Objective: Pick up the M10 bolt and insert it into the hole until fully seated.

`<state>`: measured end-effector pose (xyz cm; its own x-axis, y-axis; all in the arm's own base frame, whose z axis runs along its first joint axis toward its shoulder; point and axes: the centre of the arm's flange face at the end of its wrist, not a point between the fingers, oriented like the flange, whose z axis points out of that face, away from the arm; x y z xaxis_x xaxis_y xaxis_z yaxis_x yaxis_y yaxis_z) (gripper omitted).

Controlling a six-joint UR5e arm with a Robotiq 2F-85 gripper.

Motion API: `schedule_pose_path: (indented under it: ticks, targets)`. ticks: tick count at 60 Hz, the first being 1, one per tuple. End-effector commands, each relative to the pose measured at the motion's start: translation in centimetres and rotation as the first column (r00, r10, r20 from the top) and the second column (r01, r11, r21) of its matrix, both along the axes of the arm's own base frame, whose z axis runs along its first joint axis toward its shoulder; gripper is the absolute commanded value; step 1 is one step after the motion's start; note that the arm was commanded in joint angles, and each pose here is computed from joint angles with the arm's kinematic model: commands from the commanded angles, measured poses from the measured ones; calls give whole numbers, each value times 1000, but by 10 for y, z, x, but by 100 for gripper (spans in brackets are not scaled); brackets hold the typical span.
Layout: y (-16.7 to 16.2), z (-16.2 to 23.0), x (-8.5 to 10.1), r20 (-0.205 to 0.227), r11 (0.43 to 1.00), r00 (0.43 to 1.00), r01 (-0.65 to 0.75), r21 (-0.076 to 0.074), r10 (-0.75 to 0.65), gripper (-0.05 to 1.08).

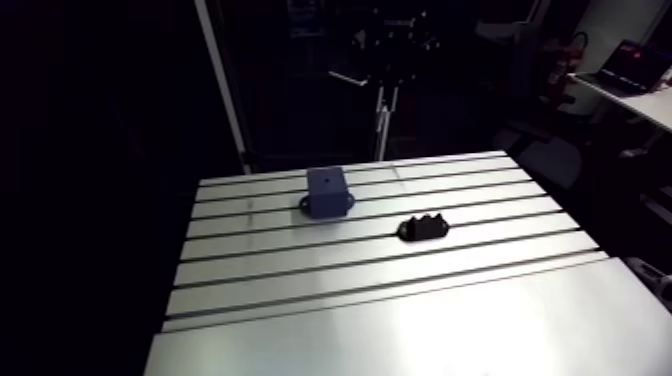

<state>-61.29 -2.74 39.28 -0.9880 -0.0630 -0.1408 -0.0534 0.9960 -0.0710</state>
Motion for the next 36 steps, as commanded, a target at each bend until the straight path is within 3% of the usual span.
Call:
schedule_pose_path:
  ticks: [1,8,15,36]
  targets:
    - [-58,-12,-37,57,998,996,-62,5,62,108]
    - [-66,-21,-44,72,998,995,-64,10,63,108]
    - [-79,-27,-47,95,996,993,-79,30,76,108]
    - [-91,-51,-59,121,996,990,-83,40,77,108]
